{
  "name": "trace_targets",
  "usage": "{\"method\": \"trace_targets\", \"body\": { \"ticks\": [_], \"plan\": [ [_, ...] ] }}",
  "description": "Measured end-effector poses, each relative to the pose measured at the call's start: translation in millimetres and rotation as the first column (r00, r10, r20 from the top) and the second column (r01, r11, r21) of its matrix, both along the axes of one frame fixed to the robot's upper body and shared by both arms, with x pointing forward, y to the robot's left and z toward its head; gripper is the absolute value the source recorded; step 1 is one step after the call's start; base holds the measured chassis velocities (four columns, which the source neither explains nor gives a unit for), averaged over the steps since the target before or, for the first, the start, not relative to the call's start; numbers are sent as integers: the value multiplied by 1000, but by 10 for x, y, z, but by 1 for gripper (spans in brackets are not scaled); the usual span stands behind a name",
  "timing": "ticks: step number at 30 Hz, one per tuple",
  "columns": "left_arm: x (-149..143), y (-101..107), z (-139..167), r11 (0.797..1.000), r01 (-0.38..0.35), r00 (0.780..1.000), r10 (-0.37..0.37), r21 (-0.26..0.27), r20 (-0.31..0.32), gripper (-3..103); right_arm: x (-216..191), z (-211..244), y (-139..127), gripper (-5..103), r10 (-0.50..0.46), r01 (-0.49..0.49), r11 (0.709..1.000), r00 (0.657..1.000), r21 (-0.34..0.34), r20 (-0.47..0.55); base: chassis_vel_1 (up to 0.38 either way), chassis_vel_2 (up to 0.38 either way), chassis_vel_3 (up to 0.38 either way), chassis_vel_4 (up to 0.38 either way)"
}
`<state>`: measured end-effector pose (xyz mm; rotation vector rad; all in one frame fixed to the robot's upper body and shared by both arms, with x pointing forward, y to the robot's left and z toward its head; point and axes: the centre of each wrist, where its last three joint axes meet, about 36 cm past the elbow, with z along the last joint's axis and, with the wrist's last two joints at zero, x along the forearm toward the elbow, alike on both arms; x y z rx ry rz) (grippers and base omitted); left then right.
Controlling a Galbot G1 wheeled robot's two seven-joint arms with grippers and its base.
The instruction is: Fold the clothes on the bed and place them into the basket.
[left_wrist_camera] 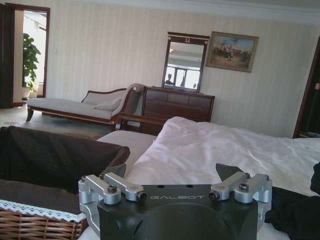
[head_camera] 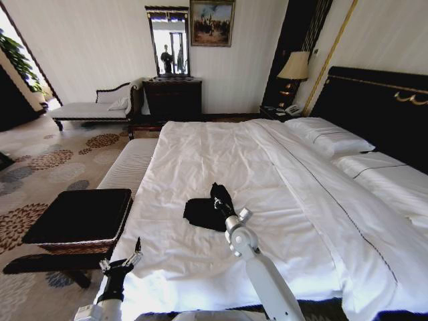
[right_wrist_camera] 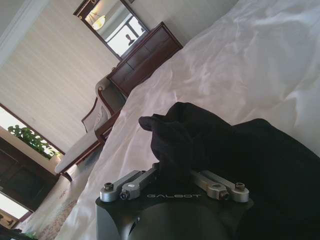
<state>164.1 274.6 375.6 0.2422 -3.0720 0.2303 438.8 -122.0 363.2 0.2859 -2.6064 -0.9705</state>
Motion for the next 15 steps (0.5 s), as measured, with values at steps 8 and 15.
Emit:
{"method": "trace_targets", "body": {
  "ticks": [8, 15],
  "plan": [
    [0, 15, 3, 1000, -10, 1000, 10, -1, -4, 100, -75, -45, 129, 25, 46, -45, 998, 999, -45, 17, 0, 0, 0, 0],
    [-20, 33, 25, 1000, -16, 1000, 16, 9, -4, 100, -250, 22, 413, 46, 164, -157, 983, 983, -95, 77, 0, 0, 0, 0]
  ]
}}
